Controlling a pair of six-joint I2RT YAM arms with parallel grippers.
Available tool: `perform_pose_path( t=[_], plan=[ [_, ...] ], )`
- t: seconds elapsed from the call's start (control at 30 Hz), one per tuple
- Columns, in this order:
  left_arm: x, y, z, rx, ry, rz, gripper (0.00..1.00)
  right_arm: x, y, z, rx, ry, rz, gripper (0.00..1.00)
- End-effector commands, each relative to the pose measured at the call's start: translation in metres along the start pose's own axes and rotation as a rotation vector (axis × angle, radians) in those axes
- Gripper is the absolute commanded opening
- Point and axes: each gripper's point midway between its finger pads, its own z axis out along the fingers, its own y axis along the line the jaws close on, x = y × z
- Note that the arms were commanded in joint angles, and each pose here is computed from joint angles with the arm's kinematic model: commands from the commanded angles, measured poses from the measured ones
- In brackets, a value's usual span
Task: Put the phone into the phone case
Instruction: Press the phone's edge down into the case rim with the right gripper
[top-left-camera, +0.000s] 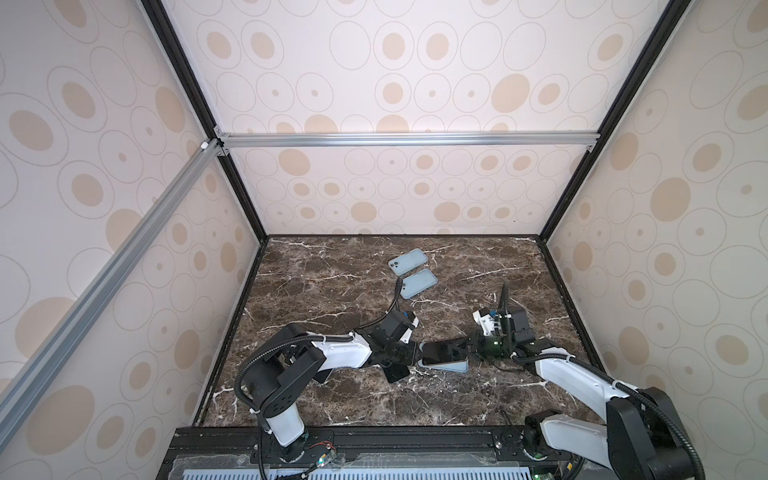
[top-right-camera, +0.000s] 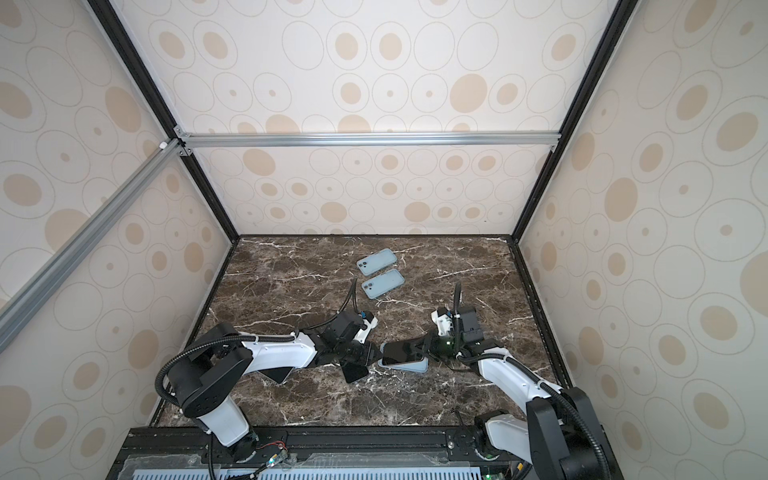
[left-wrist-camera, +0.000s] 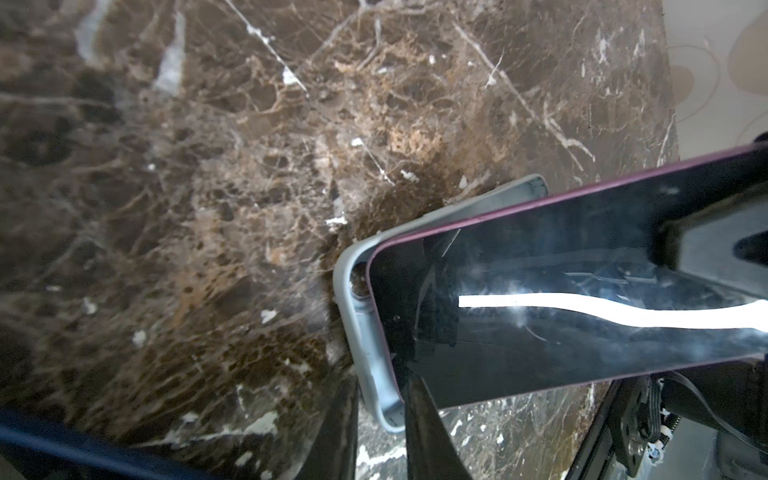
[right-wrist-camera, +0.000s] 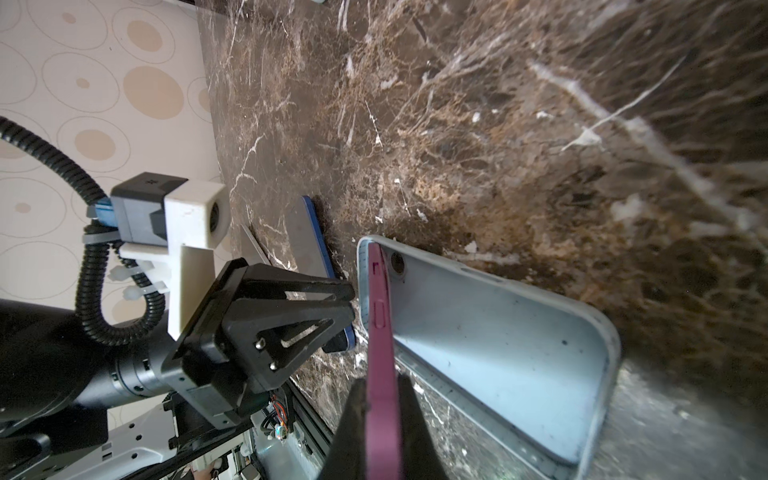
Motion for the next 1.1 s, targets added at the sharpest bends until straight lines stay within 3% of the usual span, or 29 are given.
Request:
perform_pose_path(
  t=[0.0,0.63,0.97,1.07],
  plan=[
    [-0.001,-0.004,0.003,0.026,0.004,0.005,0.22,0.015,-0.036,0.007,0.112,0.022,0.086,0.0],
    [0.005,-0.003,0.008,0.055,0.005,-0.038,0.22,0.03,-0.061,0.025,0.128,0.081,0.168,0.0],
    [0.007,0.015,0.006,-0.044,-0.001,-0.02,0.22,0.033,-0.072,0.021,0.215,0.107,0.17,0.02],
    [0.009,0.02,0.006,-0.065,0.006,-0.015,0.22,0.031,-0.073,0.018,0.245,0.112,0.158,0.06]
  ],
)
